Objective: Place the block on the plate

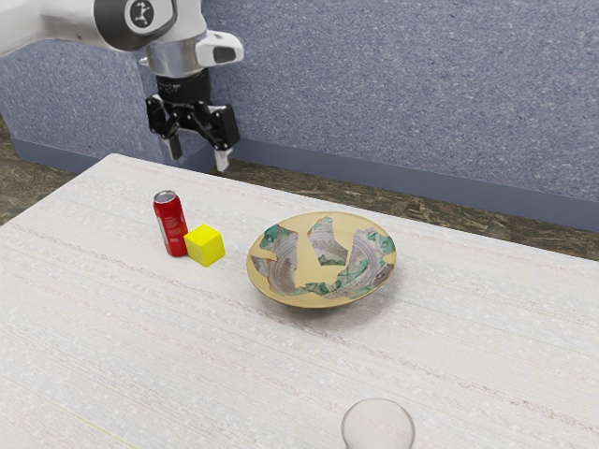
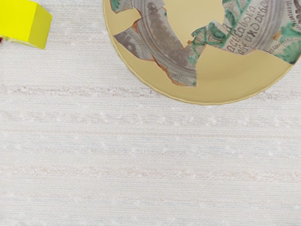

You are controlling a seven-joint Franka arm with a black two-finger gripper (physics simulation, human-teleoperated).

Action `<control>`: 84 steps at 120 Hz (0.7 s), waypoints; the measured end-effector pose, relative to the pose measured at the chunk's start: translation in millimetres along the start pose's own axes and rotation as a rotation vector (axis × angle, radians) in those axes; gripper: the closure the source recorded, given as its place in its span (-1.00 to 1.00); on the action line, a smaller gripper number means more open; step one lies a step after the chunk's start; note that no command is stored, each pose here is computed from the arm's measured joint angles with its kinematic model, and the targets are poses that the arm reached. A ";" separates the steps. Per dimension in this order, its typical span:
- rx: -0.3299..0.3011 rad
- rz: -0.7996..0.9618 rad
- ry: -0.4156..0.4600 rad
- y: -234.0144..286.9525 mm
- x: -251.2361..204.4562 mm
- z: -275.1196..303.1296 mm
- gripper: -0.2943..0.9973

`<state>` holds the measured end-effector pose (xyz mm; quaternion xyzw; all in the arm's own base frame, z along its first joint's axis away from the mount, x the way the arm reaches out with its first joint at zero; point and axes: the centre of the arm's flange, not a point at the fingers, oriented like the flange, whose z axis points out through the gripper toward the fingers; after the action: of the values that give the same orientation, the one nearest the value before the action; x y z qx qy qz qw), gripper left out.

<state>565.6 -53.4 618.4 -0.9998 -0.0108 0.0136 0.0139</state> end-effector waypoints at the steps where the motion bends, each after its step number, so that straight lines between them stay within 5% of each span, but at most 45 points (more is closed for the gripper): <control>1: 0.000 -0.004 0.000 -2.7 0.4 0.2 -0.54; 36: -0.023 -0.178 -0.024 -23.4 11.4 15.5 -0.54; 84: -0.036 -0.753 -0.050 -63.1 32.6 39.0 -0.54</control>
<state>595.8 11.4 580.4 -0.9252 -0.3782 0.0319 0.0000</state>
